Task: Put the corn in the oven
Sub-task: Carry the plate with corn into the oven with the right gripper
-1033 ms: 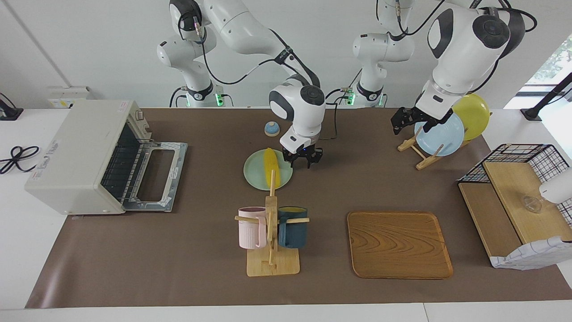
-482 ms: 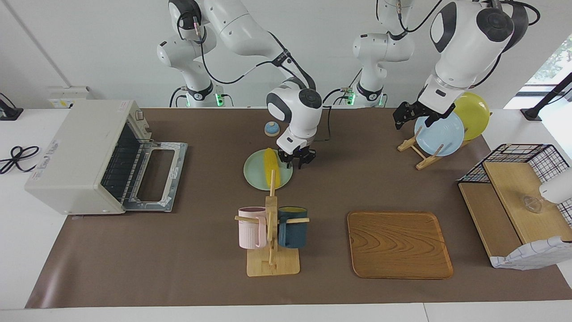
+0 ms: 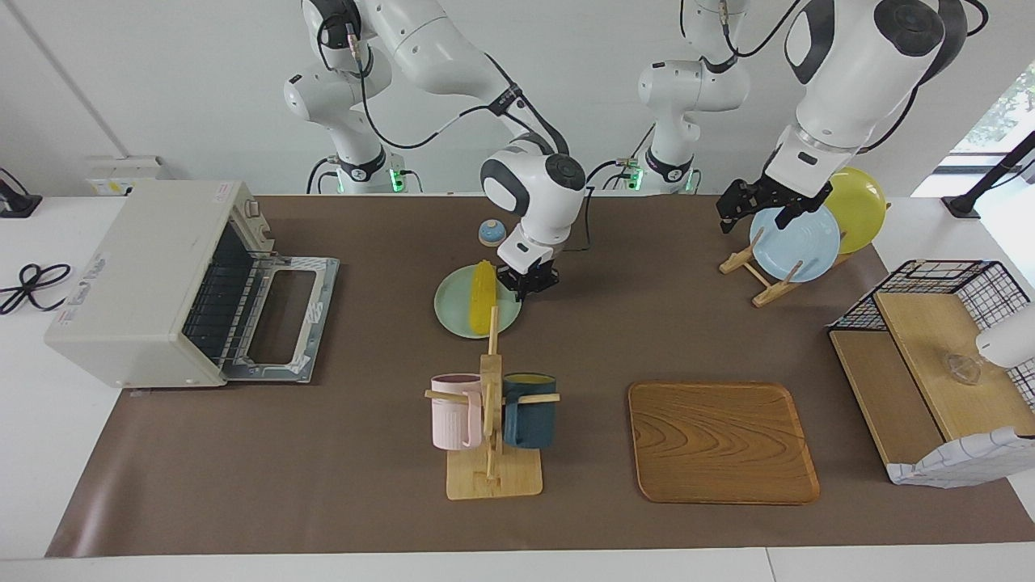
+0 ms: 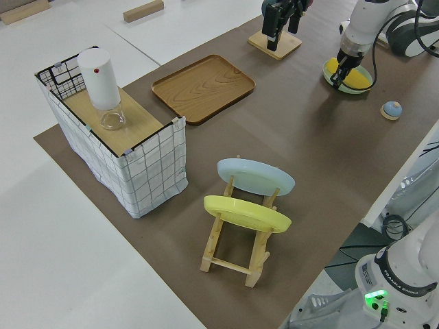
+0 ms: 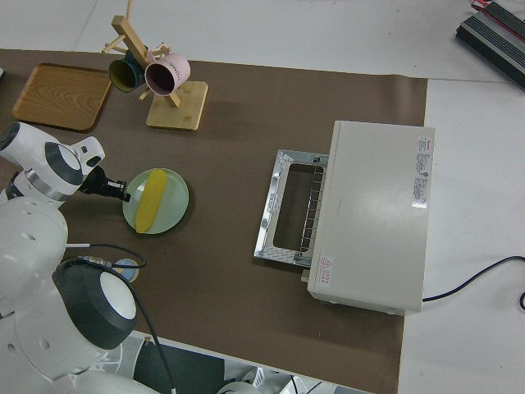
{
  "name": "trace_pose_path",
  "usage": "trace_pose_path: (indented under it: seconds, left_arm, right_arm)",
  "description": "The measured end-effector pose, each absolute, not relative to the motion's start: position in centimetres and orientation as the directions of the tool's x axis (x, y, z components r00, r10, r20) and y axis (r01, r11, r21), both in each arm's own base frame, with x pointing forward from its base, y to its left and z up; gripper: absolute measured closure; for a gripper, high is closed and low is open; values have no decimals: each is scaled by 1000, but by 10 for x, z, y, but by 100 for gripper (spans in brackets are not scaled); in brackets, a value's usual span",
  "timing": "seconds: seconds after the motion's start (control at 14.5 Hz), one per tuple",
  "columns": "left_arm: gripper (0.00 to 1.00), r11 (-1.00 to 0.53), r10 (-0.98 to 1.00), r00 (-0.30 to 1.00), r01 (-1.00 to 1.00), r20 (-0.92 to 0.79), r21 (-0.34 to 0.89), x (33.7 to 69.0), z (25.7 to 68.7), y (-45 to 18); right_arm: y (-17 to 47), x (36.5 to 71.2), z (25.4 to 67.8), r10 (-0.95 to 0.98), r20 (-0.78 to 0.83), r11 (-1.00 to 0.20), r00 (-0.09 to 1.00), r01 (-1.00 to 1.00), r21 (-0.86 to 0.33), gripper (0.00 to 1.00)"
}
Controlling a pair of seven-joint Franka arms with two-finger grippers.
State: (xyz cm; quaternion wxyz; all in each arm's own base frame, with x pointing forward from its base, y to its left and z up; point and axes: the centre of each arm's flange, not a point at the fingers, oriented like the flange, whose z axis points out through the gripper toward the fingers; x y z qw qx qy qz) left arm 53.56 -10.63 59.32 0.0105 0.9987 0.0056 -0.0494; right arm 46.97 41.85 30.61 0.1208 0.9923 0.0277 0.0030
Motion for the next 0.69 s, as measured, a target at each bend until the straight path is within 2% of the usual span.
trace_pose_path:
  seconds: [0.28, 0.55, 0.69]
  left_arm:
    - [0, -1000, 10, 995, 12, -104, 20, 536, 591, -107]
    - [0, -1000, 7, 994, 9, -106, 19, 536, 590, -108]
    - [0, -1000, 6, 994, 8, -105, 19, 536, 591, -109]
  right_arm:
    - [390, 493, 337, 76, -50, -942, 996, 89, 325, 97]
    - [295, 533, 391, 70, -127, -934, 989, 110, 339, 97]
    - [245, 539, 407, 69, -165, -934, 984, 122, 335, 97]
